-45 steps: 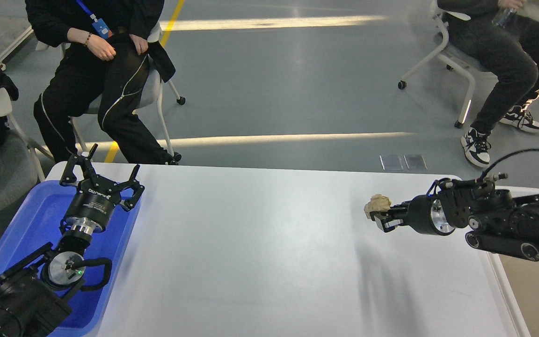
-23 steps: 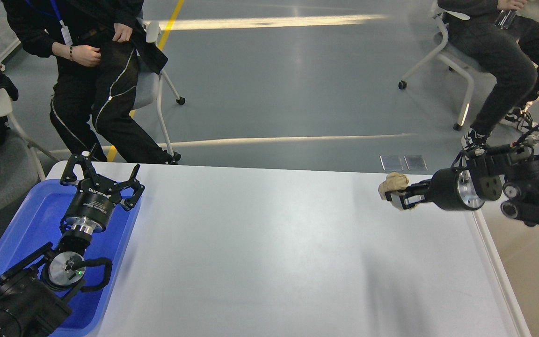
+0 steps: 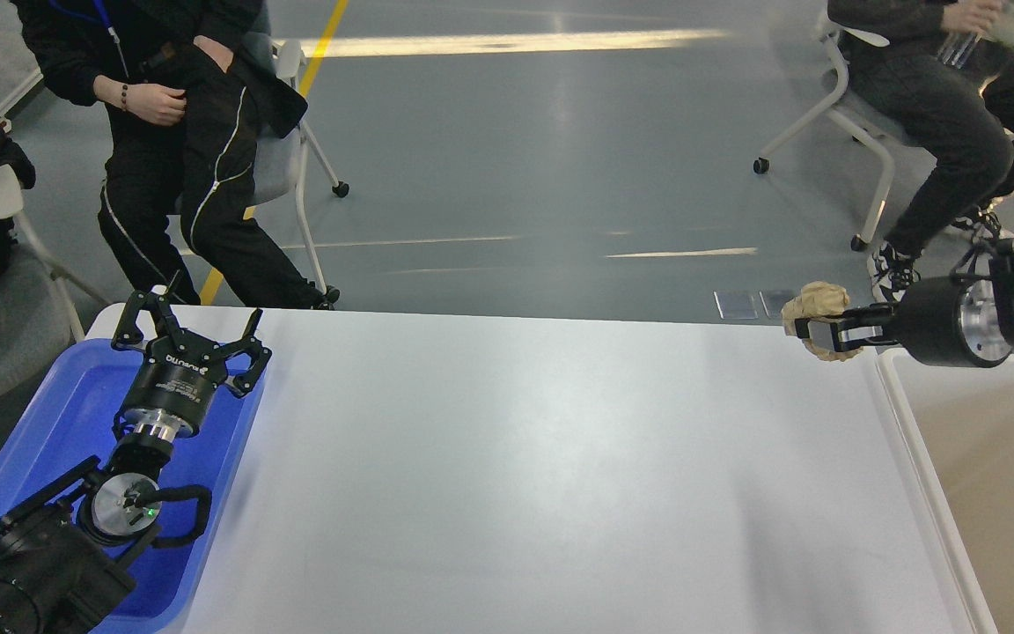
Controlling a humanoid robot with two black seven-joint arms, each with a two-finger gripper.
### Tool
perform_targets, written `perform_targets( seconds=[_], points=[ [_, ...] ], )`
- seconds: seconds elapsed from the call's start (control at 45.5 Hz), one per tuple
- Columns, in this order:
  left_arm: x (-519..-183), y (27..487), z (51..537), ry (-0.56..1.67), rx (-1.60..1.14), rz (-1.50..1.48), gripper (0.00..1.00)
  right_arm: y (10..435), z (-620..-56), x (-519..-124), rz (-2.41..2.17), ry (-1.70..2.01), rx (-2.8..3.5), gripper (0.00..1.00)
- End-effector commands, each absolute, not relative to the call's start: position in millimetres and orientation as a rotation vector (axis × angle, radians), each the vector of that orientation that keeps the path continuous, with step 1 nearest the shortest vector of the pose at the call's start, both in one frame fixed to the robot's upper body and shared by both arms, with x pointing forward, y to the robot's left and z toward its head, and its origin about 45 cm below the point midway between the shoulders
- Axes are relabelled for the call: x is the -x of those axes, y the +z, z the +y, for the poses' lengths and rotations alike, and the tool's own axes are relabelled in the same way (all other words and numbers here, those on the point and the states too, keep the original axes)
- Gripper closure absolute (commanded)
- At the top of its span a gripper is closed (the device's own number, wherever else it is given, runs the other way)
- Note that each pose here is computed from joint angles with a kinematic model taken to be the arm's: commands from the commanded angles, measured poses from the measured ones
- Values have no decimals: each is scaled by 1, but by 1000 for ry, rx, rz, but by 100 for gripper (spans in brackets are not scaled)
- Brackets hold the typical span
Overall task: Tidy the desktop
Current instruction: 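Move the right gripper over the white bin and release the scrap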
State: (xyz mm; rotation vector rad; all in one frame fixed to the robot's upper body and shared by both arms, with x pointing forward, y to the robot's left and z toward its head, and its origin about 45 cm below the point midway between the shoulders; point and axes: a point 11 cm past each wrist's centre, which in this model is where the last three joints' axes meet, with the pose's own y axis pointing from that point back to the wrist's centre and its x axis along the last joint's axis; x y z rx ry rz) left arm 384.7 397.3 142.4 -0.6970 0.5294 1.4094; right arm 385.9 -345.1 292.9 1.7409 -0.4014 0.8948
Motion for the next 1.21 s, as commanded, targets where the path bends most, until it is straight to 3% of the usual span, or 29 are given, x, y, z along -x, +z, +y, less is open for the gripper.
perform_targets(
  seconds=[0.0,0.198,0.418,1.188],
  points=[
    [-385,142,397,1409,697,529,0,301,-416,-362,-675,782,-1723,100],
    [-385,142,397,1410,699,530,0,329,-476,-343,-976,682,-1687,100],
    [-385,142,398,1413,697,530,0,323,-515,-335,-1201,560,-1631,100],
    [-385,142,398,1413,697,530,0,168,-605,-305,-1926,-116,-1357,100]
  ],
)
